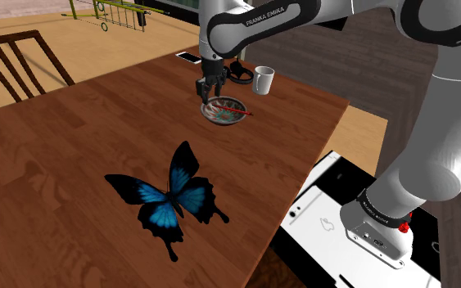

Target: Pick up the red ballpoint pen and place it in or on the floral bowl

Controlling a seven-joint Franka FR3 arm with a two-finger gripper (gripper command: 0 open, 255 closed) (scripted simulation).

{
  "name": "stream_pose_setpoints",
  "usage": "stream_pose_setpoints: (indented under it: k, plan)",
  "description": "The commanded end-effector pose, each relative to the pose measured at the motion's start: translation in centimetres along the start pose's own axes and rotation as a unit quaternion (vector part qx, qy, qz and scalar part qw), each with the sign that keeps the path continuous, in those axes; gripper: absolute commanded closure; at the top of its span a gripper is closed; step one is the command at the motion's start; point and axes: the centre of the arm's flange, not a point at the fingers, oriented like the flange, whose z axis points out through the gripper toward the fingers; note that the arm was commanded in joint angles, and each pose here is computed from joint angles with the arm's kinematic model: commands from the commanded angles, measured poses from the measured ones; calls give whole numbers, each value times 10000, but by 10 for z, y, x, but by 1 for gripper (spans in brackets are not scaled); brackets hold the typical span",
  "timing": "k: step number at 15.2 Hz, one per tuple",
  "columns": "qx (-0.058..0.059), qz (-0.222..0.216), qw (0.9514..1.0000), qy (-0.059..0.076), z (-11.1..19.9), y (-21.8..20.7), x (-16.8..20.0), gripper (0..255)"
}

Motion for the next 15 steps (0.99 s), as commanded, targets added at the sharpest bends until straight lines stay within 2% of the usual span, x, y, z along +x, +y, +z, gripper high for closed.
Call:
stream_pose_setpoints:
  k: [1,4,8,15]
  plan:
    - [0,0,10000,-4,0,0,0,0]
    - [0,0,10000,-4,0,0,0,0]
    - [0,0,10000,-4,-50,0,0,0]
    - [0,0,10000,-4,-50,0,0,0]
